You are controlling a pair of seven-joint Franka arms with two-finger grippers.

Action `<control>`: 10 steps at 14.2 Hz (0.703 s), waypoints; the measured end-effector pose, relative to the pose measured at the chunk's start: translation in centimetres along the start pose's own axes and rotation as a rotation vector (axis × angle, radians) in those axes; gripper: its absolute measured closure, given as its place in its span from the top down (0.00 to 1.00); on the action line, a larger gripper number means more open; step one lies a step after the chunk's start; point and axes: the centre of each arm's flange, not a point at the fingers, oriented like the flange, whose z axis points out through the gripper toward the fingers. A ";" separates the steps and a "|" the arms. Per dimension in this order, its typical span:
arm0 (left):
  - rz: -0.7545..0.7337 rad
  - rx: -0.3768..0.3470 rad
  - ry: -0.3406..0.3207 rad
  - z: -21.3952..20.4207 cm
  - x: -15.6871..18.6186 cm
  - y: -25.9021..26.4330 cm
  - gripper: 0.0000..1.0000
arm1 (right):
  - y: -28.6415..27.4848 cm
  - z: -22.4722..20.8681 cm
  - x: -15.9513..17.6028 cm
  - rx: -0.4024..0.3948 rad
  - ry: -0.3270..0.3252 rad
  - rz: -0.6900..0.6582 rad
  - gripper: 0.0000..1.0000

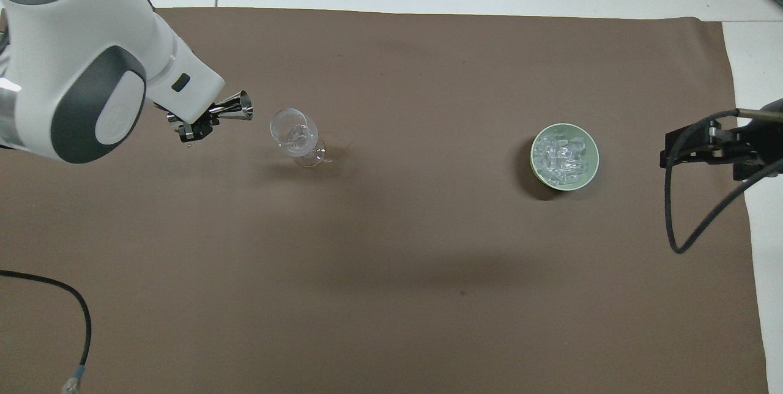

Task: Pour wine and add ice with both arms
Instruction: 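Carry the metal cup back and set it down with the left gripper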

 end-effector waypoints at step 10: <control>0.174 -0.053 0.715 6.0 -16.0 -6.5 0.22 | 0.0 0.0 0.0 0.000 0.000 0.000 1.00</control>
